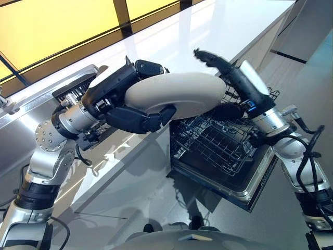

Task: Pick up plates and place into dishwasher.

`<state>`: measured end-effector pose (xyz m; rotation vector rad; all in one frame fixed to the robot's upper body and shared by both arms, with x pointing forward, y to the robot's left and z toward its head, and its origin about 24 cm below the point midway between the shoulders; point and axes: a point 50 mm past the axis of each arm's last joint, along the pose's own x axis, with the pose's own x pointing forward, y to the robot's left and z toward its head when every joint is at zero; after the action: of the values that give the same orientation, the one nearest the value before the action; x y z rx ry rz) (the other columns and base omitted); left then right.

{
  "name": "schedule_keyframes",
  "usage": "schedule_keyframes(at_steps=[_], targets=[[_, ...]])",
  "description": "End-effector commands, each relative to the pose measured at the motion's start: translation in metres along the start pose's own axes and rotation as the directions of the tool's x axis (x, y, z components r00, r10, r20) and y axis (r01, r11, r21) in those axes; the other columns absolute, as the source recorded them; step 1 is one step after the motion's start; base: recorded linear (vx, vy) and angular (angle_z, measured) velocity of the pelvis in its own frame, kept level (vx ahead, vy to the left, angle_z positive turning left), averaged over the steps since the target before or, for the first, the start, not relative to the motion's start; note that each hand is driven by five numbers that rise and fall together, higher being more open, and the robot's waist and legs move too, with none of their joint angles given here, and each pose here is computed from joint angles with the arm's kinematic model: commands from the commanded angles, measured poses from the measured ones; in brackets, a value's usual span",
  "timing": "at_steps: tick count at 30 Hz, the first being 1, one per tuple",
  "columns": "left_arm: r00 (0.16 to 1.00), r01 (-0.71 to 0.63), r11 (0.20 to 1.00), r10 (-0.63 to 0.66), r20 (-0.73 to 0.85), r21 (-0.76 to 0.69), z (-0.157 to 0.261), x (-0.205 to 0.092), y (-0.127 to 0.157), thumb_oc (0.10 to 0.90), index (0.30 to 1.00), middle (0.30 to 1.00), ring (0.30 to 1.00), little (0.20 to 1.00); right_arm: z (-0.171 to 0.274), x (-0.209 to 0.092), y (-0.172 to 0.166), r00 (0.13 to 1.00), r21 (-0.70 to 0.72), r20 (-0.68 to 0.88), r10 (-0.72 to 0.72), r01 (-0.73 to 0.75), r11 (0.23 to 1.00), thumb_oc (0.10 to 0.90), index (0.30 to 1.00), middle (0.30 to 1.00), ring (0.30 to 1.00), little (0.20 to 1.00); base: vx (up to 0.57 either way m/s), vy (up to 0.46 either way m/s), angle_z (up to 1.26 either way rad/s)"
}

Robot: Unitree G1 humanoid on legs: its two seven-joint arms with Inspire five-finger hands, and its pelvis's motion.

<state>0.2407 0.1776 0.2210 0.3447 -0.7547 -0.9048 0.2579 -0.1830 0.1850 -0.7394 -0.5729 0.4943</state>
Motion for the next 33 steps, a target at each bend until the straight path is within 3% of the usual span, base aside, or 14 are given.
schedule_keyframes(at_steps=[1,4,8,11,18,26,30,33], targets=[[0.987,-0.02,0.999,0.016,0.158,0.025,0.021,0.02,0.019,0.1,0.3,0.3,0.3,0.2,0.042,0.026,-0.031,0.967,-0.016,0.254,-0.022,0.027,1.0,0.8,0.9,0.9,0.9,0.9,0.0,0.0,0.0],[0.991,-0.021,0.999,0.016,0.135,0.036,0.017,0.02,0.019,0.1,0.3,0.3,0.3,0.2,0.043,0.029,-0.032,0.964,0.006,0.263,-0.041,0.041,0.999,0.8,0.9,0.9,0.9,0.9,0.0,0.0,0.0],[0.992,-0.044,0.997,0.037,0.117,0.066,0.016,0.019,0.022,0.1,0.3,0.3,0.3,0.2,0.038,0.027,-0.046,0.944,-0.058,0.242,-0.225,0.245,0.968,0.8,0.9,0.9,0.9,0.9,0.0,0.0,0.0],[0.991,-0.073,0.994,0.063,0.119,0.077,0.018,0.016,0.023,0.1,0.3,0.3,0.3,0.2,0.039,0.02,-0.047,0.939,-0.019,0.25,-0.237,0.249,0.968,0.8,0.9,0.9,0.9,0.9,0.0,0.0,0.0],[0.992,-0.093,0.988,0.081,0.096,0.126,0.019,0.012,0.026,0.1,0.3,0.3,0.3,0.2,0.037,0.022,-0.035,0.979,0.001,0.2,-0.03,0.031,1.0,0.8,0.9,0.9,0.9,0.9,0.0,0.0,0.0],[0.994,-0.099,0.984,0.091,0.065,0.148,0.016,0.007,0.034,0.1,0.3,0.3,0.3,0.2,0.03,0.026,-0.037,0.975,0.099,0.175,0.137,-0.156,0.983,0.8,0.9,0.9,0.9,0.9,0.0,-0.004,0.02],[0.994,-0.103,0.981,0.096,0.055,0.164,0.017,0.005,0.038,0.1,0.3,0.3,0.3,0.2,0.024,0.023,-0.044,0.986,0.017,0.098,0.135,-0.137,0.99,0.8,0.9,0.9,0.9,0.9,0.0,-0.001,0.01],[0.992,-0.118,0.973,0.109,0.058,0.196,0.021,0.002,0.042,0.1,0.3,0.3,0.3,0.2,0.012,0.018,-0.068,0.998,-0.236,-0.032,-0.056,0.047,0.971,0.8,0.9,0.9,0.9,0.9,0.0,0.0,0.0]])
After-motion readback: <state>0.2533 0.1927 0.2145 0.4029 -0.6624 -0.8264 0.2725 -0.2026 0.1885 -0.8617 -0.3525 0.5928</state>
